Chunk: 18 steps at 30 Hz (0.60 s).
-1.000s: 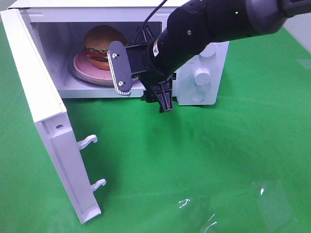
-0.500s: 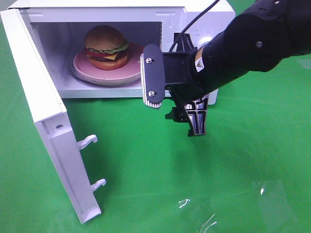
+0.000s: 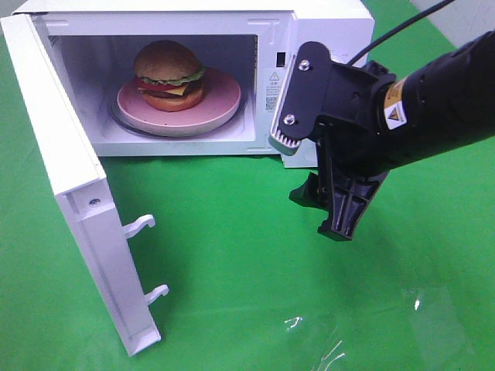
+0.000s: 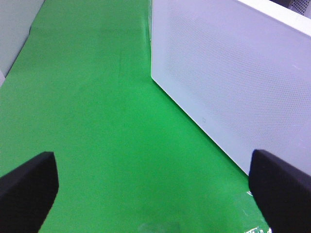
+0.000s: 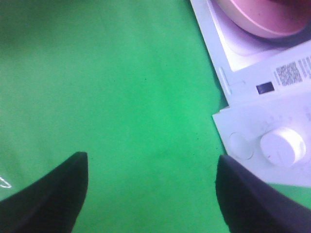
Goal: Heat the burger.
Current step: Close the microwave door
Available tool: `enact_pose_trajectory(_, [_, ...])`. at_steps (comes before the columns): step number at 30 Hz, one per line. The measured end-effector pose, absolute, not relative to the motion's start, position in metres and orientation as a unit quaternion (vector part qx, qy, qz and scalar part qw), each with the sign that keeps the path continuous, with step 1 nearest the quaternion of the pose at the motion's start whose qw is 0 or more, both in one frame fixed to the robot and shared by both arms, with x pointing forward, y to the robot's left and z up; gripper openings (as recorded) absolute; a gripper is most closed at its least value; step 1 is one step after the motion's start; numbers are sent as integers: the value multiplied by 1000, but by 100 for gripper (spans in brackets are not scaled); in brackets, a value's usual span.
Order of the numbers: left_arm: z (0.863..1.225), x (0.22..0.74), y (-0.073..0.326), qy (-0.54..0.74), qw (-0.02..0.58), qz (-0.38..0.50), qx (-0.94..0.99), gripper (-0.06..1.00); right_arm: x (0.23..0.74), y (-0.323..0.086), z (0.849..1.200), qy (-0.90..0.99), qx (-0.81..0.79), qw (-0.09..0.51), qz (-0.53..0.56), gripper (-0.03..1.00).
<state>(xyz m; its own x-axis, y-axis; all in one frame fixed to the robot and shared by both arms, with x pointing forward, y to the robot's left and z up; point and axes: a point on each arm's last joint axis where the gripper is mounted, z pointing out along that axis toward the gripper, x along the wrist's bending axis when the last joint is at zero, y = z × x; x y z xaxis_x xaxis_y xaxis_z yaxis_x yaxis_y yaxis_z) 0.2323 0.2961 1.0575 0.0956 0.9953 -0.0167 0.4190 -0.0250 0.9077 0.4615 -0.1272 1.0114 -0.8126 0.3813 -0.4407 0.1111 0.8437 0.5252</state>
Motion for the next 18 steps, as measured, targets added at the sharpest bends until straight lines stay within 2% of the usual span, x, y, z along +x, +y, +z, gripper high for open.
enact_pose_trajectory(8, [1058, 232, 296, 570, 403, 357, 620, 99, 438, -151, 1024, 904, 295, 214, 225, 70])
enact_pose_trajectory(18, [1058, 232, 296, 570, 403, 357, 620, 99, 408, -180, 1040, 890, 382, 179, 172, 70])
